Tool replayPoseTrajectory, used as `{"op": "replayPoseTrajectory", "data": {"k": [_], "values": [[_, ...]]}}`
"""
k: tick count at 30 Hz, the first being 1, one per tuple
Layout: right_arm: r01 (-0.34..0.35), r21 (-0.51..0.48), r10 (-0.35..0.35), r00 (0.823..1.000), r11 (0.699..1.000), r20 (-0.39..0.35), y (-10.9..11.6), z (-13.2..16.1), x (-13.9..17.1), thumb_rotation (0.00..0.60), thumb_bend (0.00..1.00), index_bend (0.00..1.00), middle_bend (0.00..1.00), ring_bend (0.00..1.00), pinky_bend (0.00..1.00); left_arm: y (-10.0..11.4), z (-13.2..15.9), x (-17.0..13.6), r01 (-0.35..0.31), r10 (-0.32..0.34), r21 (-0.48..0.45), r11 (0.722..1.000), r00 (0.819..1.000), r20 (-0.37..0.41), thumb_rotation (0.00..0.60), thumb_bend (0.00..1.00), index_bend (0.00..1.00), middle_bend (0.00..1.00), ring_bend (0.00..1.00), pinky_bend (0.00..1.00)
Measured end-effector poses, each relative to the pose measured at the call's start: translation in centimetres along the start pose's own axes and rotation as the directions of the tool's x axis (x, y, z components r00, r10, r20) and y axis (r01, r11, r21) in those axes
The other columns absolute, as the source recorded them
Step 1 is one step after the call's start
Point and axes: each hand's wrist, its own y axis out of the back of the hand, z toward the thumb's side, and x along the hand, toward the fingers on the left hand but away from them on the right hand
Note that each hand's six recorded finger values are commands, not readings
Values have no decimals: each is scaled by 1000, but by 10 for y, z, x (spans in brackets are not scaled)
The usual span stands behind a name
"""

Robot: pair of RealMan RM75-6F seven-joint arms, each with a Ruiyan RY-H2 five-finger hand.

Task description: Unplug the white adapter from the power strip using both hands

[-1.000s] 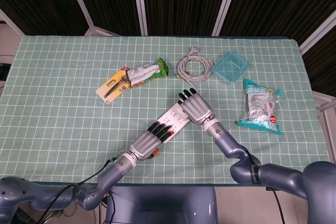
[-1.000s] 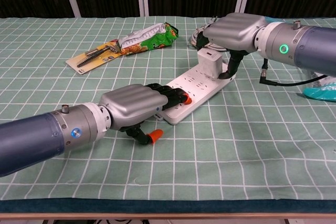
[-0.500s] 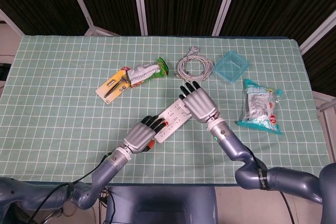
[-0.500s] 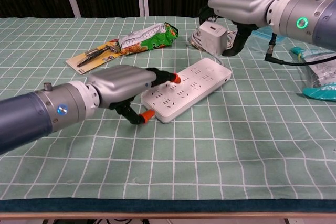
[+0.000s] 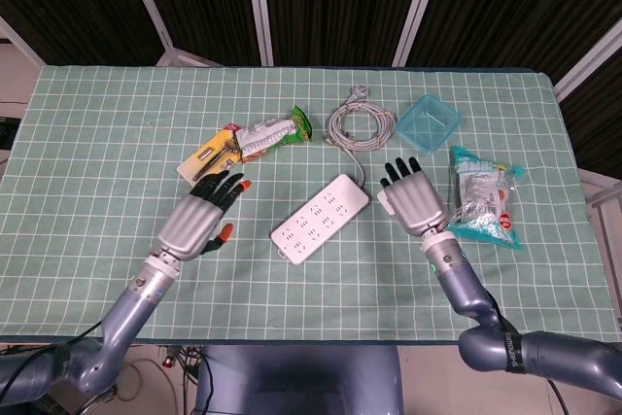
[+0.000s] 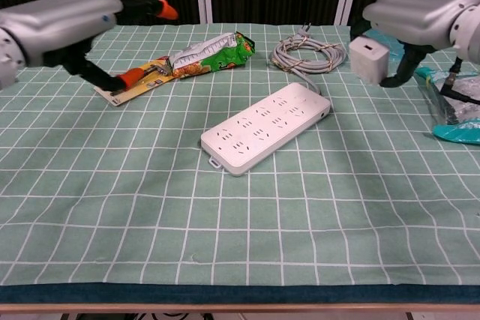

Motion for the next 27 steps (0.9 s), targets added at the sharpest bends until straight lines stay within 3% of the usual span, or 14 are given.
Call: {"op": "replayPoseTrajectory", "data": {"k": [1, 3, 6, 9, 12, 20, 22, 24, 27], "values": [[-15, 3, 15, 1000, 1000, 12, -5, -3, 2, 600, 650, 360, 135, 91, 159, 2, -8, -6, -4, 4, -2, 1000, 1000, -16, 600, 423, 92, 54, 28, 124], [-49, 10, 49, 998, 999, 41, -16, -10, 7, 600, 605, 134, 52, 28, 94, 6, -25, -21, -15, 14, -9, 1000, 998, -56, 600, 407, 92, 55, 28, 123], [-96, 25, 93, 992, 995, 90, -32, -20, 13, 600, 565, 4, 2, 0, 44, 10, -47, -41, -30, 27, -28, 999, 994, -111, 600, 378, 92, 54, 28, 123], [-126, 43, 118, 983, 991, 141, -42, -30, 20, 600, 476, 0, 0, 0, 19, 11, -64, -60, -41, 33, -49, 998, 986, -163, 600, 331, 92, 52, 28, 122], [-123, 38, 114, 977, 992, 181, -46, -35, 26, 600, 461, 0, 0, 0, 12, 11, -76, -78, -56, 38, -78, 995, 976, -213, 600, 297, 92, 51, 27, 122], [-35, -68, 48, 979, 997, 199, -48, -41, 52, 600, 431, 0, 0, 0, 0, 13, -95, -125, -121, 78, -124, 985, 948, -308, 600, 240, 91, 45, 21, 121], [2, -121, 23, 980, 993, 199, -49, -44, 65, 600, 378, 0, 0, 0, 0, 15, -99, -138, -136, 93, -114, 984, 942, -321, 600, 201, 89, 41, 20, 118], [43, -176, -7, 980, 984, 199, -49, -49, 81, 600, 251, 0, 0, 0, 0, 17, -105, -151, -143, 105, -91, 985, 938, -331, 600, 144, 85, 34, 18, 107], [106, -246, -55, 977, 963, 205, -50, -58, 109, 600, 141, 0, 0, 0, 0, 18, -114, -169, -143, 116, -53, 988, 930, -347, 600, 84, 67, 18, 12, 90]]}}
